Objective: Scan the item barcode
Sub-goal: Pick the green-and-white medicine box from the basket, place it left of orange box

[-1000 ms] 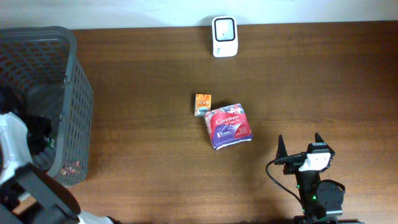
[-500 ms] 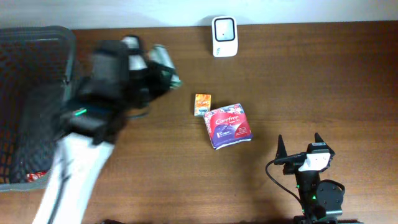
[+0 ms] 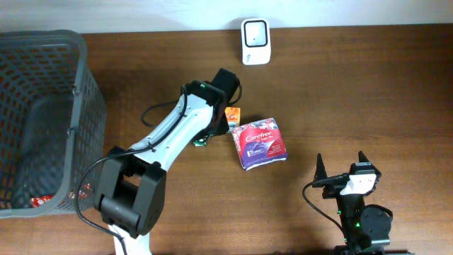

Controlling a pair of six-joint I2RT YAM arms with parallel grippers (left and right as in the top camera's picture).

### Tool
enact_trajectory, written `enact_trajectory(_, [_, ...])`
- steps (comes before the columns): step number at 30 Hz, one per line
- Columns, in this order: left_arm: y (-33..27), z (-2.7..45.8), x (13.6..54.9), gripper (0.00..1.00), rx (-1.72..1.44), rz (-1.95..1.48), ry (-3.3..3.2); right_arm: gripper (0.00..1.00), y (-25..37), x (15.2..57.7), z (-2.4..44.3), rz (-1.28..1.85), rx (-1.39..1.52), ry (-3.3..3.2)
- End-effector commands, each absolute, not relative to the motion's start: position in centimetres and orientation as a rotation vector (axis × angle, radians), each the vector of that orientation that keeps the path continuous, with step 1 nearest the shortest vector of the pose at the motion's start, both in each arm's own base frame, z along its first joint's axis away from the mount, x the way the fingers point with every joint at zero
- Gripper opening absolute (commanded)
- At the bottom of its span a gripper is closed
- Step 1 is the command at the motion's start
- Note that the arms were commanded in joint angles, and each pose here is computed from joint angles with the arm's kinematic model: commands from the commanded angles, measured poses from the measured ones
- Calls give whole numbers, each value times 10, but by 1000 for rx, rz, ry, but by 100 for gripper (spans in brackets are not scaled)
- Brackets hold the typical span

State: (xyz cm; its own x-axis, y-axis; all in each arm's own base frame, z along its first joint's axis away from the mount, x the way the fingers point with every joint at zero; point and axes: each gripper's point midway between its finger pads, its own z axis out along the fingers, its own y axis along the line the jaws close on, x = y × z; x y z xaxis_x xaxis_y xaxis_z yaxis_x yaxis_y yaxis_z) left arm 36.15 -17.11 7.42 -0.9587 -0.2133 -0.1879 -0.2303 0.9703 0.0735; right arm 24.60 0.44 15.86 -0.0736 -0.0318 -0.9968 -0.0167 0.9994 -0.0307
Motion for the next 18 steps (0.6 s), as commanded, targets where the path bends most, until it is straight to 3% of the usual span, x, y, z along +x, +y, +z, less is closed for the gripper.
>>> enact_trajectory(1, [-174, 145, 396, 51, -261, 55, 2848, 98, 3, 246, 155, -18, -32, 1651])
enact_trajectory(4, [-158, 259, 409, 57, -296, -40, 2689, 98, 3, 246, 155, -18, -32, 1651])
enact_trajectory(5, [-147, 303, 407, 68, -263, -50, 2606, 98, 3, 246, 155, -18, -32, 1651])
enact_trajectory(7, [-123, 360, 395, 72, -305, -16, 2462, 98, 3, 246, 155, -18, -32, 1651])
enact_trajectory(8, [-114, 381, 391, 82, -281, -15, 2401, 98, 3, 246, 155, -18, -32, 1651])
enact_trajectory(13, [-8, 418, 384, 82, -586, 51, 2252, 98, 3, 246, 155, -18, -32, 1651])
enact_trajectory(18, [93, 417, 370, 91, -885, 172, 2169, 98, 3, 246, 155, -18, -32, 1651])
